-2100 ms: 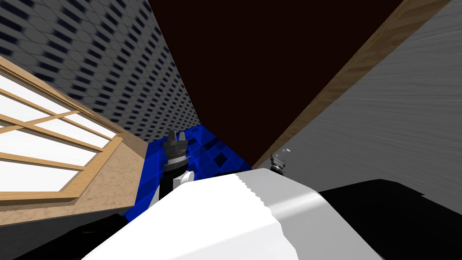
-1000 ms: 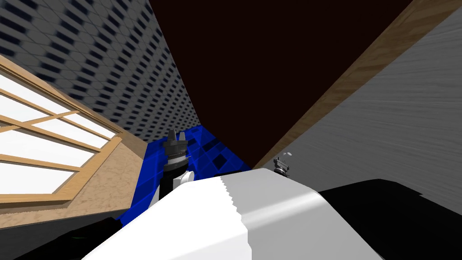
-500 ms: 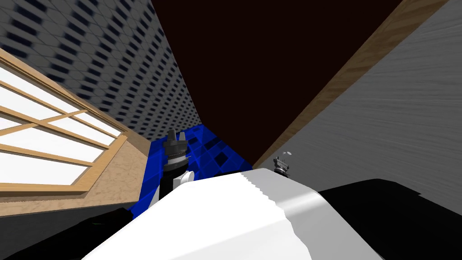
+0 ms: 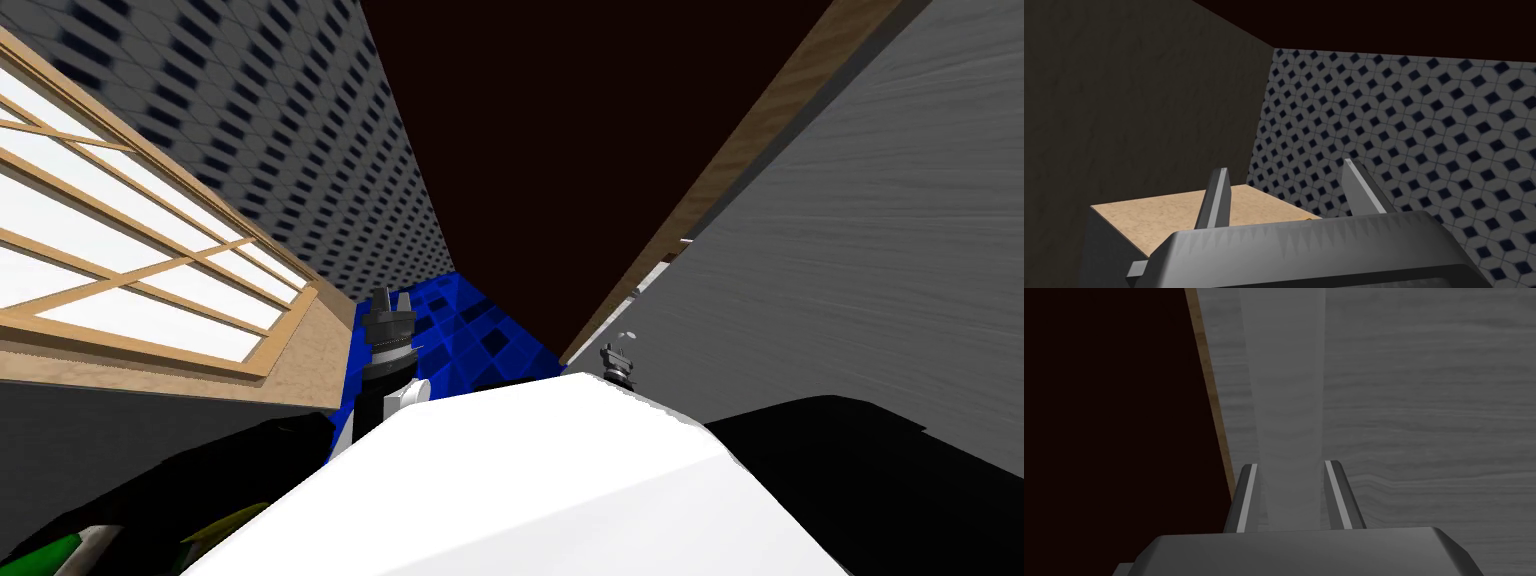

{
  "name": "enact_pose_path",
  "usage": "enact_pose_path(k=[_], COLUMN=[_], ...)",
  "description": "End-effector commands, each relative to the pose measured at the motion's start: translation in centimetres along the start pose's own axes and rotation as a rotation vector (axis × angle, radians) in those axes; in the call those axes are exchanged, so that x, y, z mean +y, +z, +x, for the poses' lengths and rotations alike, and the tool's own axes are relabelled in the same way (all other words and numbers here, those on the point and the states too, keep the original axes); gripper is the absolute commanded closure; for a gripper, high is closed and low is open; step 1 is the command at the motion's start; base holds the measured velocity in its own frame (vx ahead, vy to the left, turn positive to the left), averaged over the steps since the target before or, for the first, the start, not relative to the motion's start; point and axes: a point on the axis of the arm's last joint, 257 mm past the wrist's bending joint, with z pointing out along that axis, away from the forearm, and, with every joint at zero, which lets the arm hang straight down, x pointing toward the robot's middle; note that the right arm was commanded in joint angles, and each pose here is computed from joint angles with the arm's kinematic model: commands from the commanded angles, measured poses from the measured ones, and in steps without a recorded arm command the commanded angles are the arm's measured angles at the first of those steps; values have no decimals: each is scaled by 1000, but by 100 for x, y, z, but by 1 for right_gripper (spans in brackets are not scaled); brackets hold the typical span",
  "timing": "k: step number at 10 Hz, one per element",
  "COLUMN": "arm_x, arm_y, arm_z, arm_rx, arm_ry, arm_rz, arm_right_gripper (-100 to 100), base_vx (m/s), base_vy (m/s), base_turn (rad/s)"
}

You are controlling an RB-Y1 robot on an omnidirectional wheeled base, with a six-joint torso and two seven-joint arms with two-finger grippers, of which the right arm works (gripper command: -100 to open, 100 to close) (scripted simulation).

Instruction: Pull the door open

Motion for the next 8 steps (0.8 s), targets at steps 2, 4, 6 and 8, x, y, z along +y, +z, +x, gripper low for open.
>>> enact_pose_path(k=[2, 4, 6, 8], arm_x=[-65, -192, -289, -426], arm_y=[24, -13, -45, -98], arm_z=[-5, -18, -13, -11], arm_rx=[-1, -3, -1, 0], arm_ry=[0, 1, 1, 2], arm_rz=[19, 65, 103, 156], arm_right_gripper=[100, 100, 100, 100], base_vx=[-166, -178, -273, -258], base_vy=[25, 26, 48, 75], base_turn=[48, 61, 77, 67])
